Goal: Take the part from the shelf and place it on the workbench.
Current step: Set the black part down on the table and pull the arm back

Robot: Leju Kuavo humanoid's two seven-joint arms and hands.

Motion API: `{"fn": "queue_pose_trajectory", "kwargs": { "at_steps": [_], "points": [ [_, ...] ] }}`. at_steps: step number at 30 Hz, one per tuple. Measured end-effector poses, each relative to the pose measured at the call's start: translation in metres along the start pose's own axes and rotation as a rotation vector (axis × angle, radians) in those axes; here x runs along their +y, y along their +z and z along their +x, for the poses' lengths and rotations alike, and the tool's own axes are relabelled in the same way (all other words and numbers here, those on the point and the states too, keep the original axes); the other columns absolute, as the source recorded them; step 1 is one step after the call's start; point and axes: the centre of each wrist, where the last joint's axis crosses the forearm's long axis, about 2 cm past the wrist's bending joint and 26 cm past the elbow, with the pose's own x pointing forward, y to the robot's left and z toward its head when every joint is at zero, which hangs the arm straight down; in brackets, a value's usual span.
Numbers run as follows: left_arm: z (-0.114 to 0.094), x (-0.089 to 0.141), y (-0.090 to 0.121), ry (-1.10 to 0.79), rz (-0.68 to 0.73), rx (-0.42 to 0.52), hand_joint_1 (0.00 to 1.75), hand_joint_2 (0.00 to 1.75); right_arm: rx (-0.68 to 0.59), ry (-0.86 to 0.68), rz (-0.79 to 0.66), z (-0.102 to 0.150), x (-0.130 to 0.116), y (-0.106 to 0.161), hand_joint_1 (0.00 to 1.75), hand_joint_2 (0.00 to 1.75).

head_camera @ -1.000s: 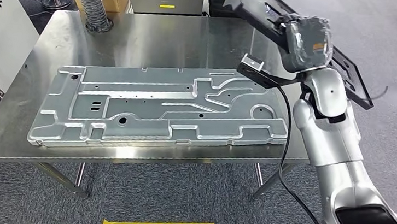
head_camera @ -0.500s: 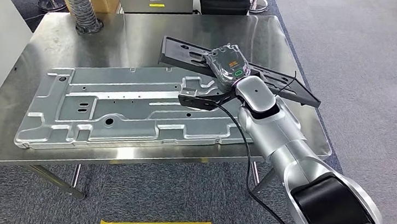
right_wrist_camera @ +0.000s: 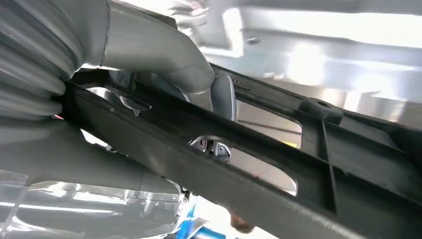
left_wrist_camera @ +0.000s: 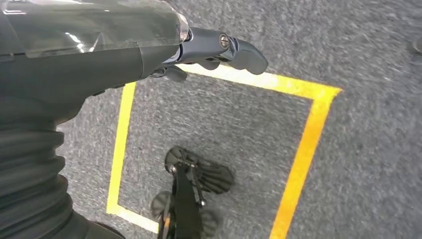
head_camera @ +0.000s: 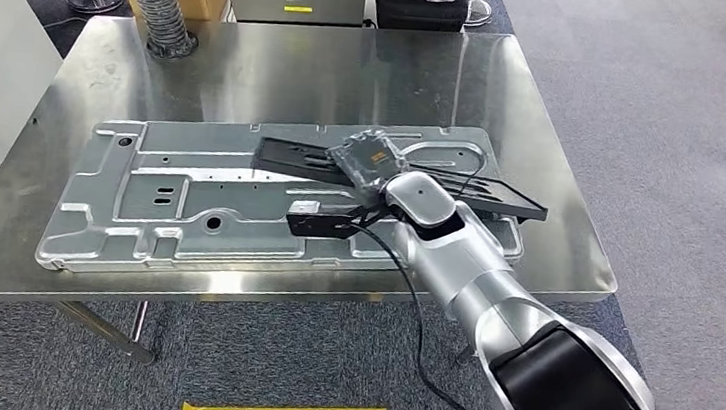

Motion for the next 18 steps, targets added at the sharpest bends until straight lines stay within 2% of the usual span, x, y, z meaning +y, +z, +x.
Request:
{"fn": "queue_pose_trajectory", "kwargs": {
  "at_steps": [3,8,12,14,18],
  "points": [
    [0.001,-0.001,0.0,-0.001,-0.003,-0.006,0.0,1.75,-0.031,-0.017,0.007,0.016,-0.003,-0.006,1.75,1.75],
    [-0.001,-0.002,0.001,-0.002,-0.005,-0.009,0.0,1.75,-0.053,-0.024,0.015,0.028,-0.006,-0.011,1.75,1.75],
    [-0.001,-0.002,0.001,-0.014,-0.014,-0.031,0.0,1.75,-0.07,-0.03,0.072,0.045,0.004,-0.011,0.0,0.0],
    [-0.001,-0.002,0.001,-0.022,-0.019,-0.035,0.0,1.75,-0.075,-0.042,0.103,0.055,0.014,-0.009,0.0,0.0],
    [-0.001,-0.004,0.001,-0.041,-0.026,-0.033,0.0,0.0,-0.062,-0.07,0.108,0.062,0.024,-0.006,0.0,0.0]
  ]
}}
